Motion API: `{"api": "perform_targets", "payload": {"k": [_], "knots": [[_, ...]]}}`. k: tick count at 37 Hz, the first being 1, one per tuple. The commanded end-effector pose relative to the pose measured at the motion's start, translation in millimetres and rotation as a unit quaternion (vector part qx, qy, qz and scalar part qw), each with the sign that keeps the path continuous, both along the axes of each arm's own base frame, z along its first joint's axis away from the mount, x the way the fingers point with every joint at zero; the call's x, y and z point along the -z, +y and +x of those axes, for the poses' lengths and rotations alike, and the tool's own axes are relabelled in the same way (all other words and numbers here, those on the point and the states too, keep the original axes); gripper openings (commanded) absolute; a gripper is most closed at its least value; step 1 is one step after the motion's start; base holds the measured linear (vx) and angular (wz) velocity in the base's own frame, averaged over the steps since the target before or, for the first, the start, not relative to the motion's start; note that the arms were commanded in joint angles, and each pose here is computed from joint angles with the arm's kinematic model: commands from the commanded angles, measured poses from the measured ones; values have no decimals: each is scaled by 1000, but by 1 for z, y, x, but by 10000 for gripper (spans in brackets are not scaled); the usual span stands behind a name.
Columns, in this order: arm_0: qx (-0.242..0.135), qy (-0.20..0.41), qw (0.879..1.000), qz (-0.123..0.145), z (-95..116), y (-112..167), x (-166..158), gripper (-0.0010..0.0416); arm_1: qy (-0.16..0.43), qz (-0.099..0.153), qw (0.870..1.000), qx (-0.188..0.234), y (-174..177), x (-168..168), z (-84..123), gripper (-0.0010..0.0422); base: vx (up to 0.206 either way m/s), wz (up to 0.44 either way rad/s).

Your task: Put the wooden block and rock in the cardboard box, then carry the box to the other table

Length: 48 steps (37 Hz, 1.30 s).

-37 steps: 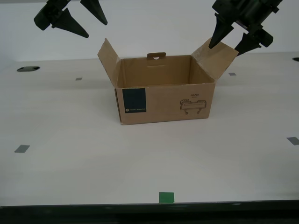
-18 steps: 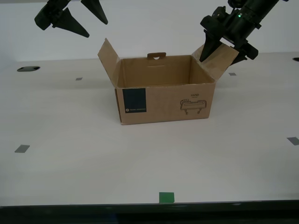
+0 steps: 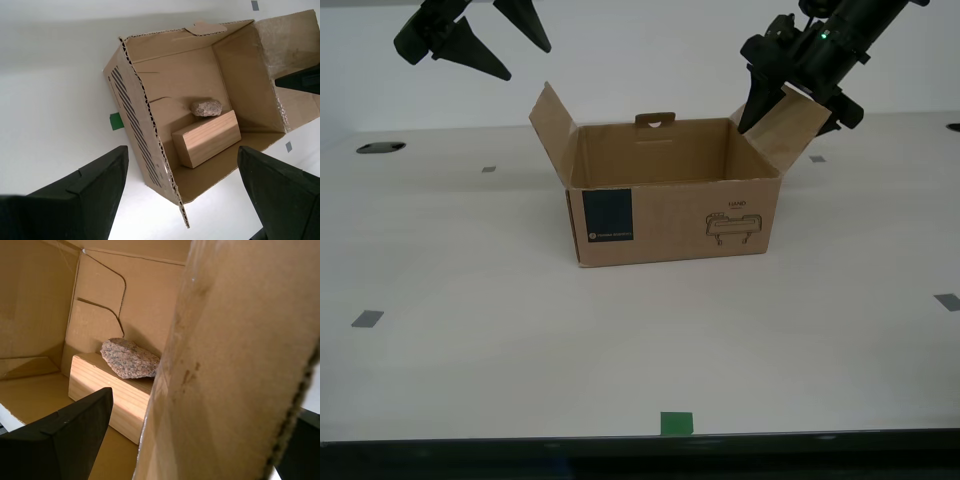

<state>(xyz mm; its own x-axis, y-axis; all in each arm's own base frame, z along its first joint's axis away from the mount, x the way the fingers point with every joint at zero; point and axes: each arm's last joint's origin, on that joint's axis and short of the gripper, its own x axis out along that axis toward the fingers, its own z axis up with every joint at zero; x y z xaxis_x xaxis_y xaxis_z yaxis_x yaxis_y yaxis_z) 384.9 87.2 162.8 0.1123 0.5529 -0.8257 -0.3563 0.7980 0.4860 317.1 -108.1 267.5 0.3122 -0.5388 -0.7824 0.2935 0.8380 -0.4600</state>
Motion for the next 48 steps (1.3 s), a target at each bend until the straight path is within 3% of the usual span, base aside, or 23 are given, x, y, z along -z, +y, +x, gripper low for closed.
{"api": "perform_targets", "payload": {"k": [1, 7, 12, 27, 41, 48], "knots": [[-1, -1, 1000, 3, 0, 1, 0, 360, 1, -3, 1000, -1, -1, 0, 0, 295, 0, 0], [-1, 0, 1000, 3, 0, 1, 0, 349, 3, -3, 1000, -7, -1, 0, 0, 295, 0, 0], [-2, 1, 1000, 3, 0, 3, 0, 347, 11, 17, 1000, -23, -1, 8, 5, 295, 0, 0], [-5, 3, 1000, 3, -2, 6, 0, 343, 41, 12, 999, -27, -9, 41, 25, 295, 0, 0], [-4, 4, 1000, 4, -2, 9, 0, 338, 82, 24, 996, -21, -22, 77, 40, 295, 0, 0], [-4, 6, 1000, 4, -2, 10, 0, 348, 85, 37, 995, -25, -32, 79, 49, 295, 0, 0]]}}
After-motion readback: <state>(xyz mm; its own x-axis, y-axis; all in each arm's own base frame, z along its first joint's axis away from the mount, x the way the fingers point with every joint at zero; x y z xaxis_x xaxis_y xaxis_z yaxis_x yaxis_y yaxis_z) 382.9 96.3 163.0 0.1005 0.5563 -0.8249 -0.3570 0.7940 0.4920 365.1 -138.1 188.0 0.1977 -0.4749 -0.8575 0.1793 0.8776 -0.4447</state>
